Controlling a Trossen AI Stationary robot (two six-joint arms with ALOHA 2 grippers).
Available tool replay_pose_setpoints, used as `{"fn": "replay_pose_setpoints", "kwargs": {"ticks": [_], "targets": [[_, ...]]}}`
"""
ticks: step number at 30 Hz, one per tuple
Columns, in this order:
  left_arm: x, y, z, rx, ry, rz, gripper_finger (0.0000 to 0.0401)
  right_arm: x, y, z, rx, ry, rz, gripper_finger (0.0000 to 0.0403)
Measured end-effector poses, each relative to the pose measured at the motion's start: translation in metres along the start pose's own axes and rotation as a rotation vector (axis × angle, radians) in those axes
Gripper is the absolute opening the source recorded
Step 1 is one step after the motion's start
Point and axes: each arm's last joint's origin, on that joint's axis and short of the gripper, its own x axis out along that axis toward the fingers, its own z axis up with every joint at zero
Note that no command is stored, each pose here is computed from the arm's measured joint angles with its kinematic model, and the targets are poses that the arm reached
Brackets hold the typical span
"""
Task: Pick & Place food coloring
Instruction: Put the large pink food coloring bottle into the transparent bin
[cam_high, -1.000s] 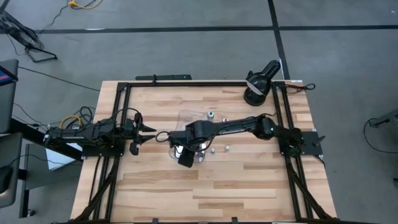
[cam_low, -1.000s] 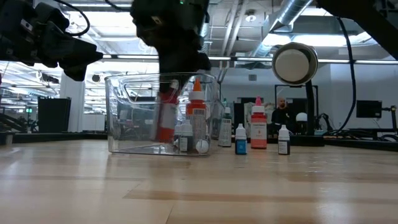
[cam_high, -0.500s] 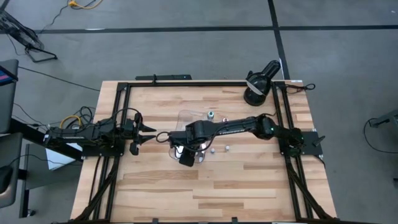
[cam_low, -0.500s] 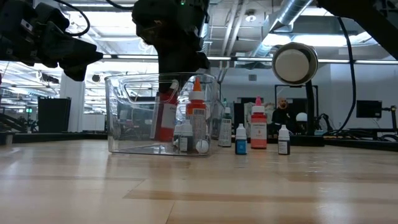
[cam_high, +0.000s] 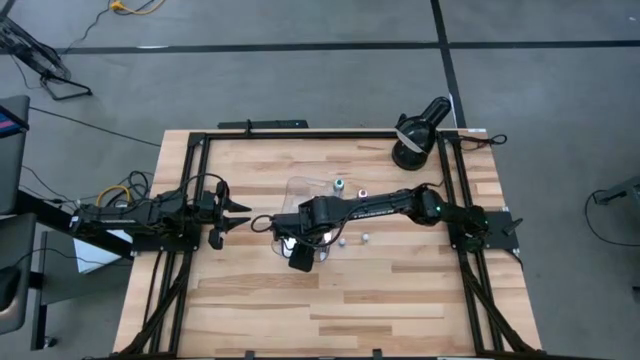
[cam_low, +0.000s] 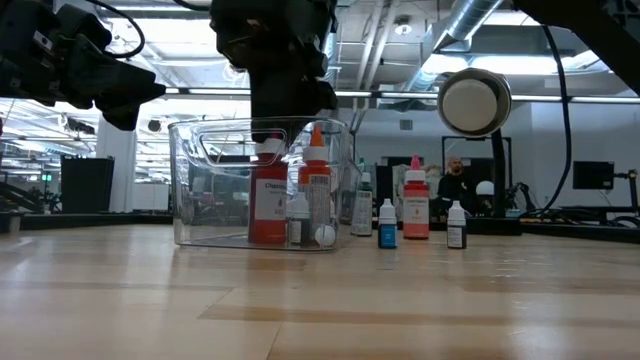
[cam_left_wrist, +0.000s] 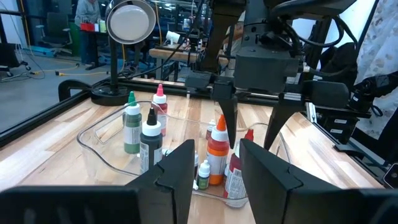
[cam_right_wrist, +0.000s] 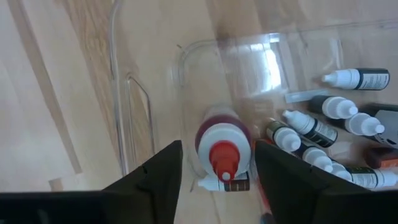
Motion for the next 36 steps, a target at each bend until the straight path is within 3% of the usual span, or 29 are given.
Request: {"fn": "replay_pose_setpoints", "kwargs": {"ticks": [7,17,21,27,36], "targets": [[0.0,0.0,0.0,0.0,0.0,0.0,0.0118,-0.01,0.001,0.001,0.001,-0.015,0.005,0.0205],[0.0,0.0,0.0,0.0,0.0,0.0,0.0118,-0.077,-0.012,-0.002,0.046,-0.159,0.022,0.0203],[0.0,0.0,0.0,0.0,0.0,0.0,0.0118,-0.105,-0.033,-0.01,0.086,-0.166,-0.082,0.0209],[0.0,0.0,0.0,0.0,0.0,0.0,0.0118,-0.128,-0.072,-0.027,0.139,-0.079,-0.364,0.0217],[0.0,0.0,0.0,0.0,0.0,0.0,0.0118,-0.123,-0.118,-0.037,0.229,0.011,-0.438,0.022]]}}
